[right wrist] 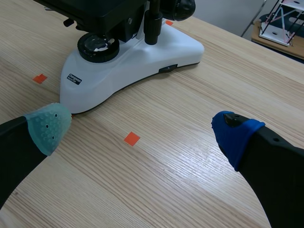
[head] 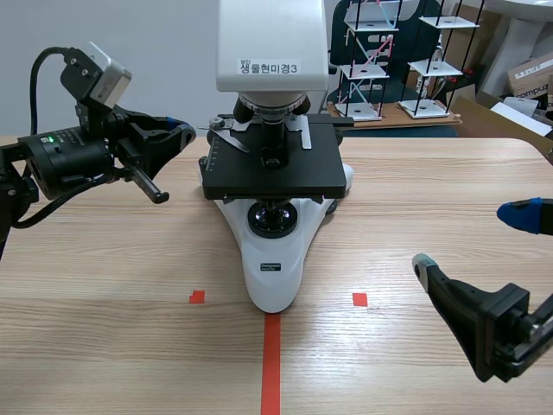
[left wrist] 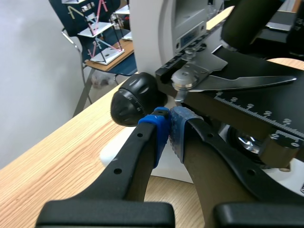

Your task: Return to the home posture

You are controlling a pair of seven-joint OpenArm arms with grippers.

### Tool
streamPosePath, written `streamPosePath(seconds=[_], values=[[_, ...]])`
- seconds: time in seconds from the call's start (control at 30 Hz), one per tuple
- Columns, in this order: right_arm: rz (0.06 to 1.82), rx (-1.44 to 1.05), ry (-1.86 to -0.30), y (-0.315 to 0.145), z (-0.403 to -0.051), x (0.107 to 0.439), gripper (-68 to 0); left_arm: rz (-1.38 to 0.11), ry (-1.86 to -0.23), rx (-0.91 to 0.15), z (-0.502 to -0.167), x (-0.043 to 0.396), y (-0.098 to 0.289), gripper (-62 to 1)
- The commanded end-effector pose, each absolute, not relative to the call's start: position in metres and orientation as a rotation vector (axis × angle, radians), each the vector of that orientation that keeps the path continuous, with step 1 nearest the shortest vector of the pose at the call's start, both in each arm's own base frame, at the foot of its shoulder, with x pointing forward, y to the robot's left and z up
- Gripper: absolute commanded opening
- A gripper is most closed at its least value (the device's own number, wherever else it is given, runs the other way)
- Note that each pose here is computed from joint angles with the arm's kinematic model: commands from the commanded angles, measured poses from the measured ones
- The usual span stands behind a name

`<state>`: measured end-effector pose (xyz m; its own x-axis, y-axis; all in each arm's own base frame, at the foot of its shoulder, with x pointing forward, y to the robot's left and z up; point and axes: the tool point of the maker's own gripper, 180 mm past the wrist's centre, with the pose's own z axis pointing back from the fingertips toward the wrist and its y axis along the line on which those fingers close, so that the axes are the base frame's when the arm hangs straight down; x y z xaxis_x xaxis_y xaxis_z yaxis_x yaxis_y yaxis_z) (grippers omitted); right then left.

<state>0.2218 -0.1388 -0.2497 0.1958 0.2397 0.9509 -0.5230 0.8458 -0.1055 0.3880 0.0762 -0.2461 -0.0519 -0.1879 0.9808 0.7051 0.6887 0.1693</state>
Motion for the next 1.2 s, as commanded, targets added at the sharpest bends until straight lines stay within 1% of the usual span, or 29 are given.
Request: streamPosePath(seconds=[0.0,0.27,0.5,0.73,0.77,0.8,0.9,0.97,1.17], values=[[0.537,0.261,-1.287,-0.141,-0.245,0.223,0.4,-0.758,-1.457,-0.467,-0.250,0.367,0.091,-57.8],[0.537,0.261,-1.287,-0.140,-0.245,0.223,0.4,-0.760,-1.482,-0.455,-0.238,0.353,0.099,-57.8],[0.537,0.261,-1.287,-0.140,-0.245,0.223,0.4,-0.761,-1.476,-0.452,-0.240,0.352,0.100,-57.8],[0.537,0.261,-1.287,-0.140,-0.245,0.223,0.4,-0.753,-1.464,-0.427,-0.246,0.337,0.108,-57.6],[0.537,0.261,-1.287,-0.140,-0.245,0.223,0.4,-0.749,-1.463,-0.425,-0.246,0.334,0.110,-55.4],[0.537,0.261,-1.287,-0.140,-0.245,0.223,0.4,-0.744,-1.463,-0.421,-0.246,0.331,0.112,-50.4],[0.537,0.261,-1.287,-0.141,-0.245,0.223,0.4,-0.723,-1.466,-0.400,-0.244,0.322,0.122,-30.0],[0.537,0.261,-1.287,-0.141,-0.245,0.223,0.4,-0.706,-1.464,-0.382,-0.243,0.315,0.130,-21.0],[0.537,0.261,-1.287,-0.141,-0.245,0.223,0.4,-0.668,-1.431,-0.361,-0.248,0.283,0.144,-6.6]])
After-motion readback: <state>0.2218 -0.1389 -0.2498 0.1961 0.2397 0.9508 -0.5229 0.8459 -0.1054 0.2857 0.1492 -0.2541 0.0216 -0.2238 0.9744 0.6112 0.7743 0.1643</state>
